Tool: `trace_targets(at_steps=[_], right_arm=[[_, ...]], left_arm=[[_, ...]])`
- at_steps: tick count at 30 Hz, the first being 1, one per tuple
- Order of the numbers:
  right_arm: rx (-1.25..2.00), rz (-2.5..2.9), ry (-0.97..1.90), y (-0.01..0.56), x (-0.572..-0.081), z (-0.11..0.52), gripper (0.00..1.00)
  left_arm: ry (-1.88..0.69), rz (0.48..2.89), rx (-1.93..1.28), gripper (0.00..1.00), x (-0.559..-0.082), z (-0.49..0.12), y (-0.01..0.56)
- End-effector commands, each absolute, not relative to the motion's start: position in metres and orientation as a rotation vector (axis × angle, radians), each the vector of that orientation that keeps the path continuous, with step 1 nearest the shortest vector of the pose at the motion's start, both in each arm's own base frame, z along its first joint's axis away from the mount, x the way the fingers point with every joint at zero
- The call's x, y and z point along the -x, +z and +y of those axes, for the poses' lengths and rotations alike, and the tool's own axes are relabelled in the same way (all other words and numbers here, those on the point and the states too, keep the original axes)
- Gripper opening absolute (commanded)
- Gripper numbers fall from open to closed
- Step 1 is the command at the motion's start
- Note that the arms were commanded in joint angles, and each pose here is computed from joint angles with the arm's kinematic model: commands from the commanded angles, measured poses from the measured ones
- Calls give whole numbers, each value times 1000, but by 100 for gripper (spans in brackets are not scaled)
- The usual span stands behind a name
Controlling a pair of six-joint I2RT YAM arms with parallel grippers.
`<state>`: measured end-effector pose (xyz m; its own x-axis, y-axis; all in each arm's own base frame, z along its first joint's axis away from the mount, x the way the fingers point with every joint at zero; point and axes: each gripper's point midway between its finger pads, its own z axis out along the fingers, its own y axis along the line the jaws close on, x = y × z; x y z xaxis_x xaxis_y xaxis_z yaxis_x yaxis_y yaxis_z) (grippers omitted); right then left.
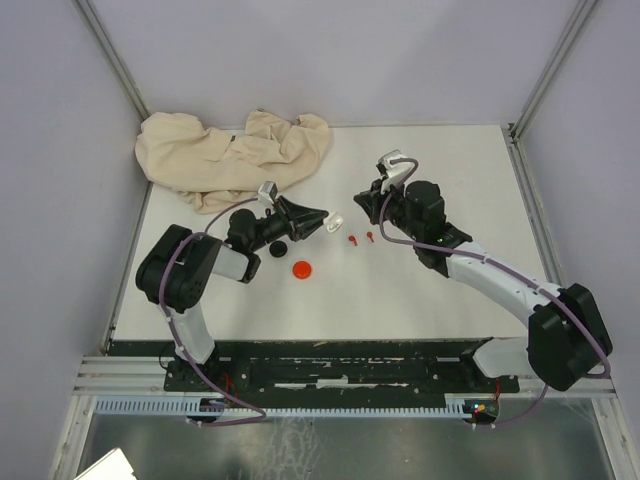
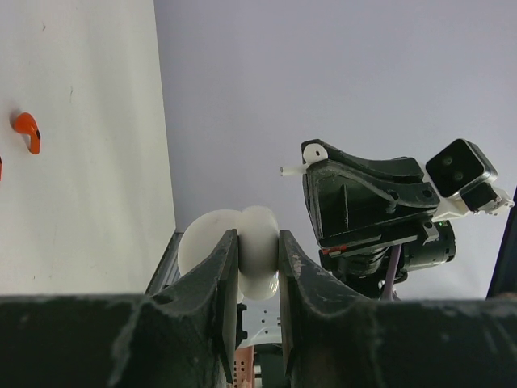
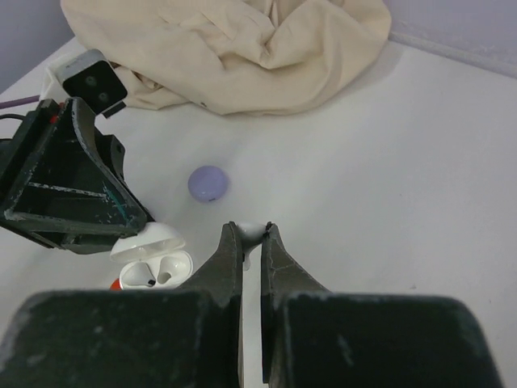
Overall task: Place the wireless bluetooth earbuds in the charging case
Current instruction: Place the earbud in the charging case.
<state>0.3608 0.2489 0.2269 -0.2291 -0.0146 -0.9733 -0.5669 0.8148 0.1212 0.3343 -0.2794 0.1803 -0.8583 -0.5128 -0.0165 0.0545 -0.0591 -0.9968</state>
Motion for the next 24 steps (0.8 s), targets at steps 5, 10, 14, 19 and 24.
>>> trace_targets(at_steps=[5,10,14,19,24], right_arm=[[595,1399,582,258,-355,274,1],[697,1315,585,255,-343,285,1],[729,1308,588,252,-336,289,1],[760,1323,594,243,-330,293,1],[777,1340,593,233,-328,294,1]], left_arm=[[-2020,1765,490,3,-332,-283,197],[-2034,1753,516,3,-336,-285,197],[-2040,1748,517,3,-339,-285,198],[-2044,1739,508,3,-341,-286,200],[-2048,1730,494,3,-341,-287,204]])
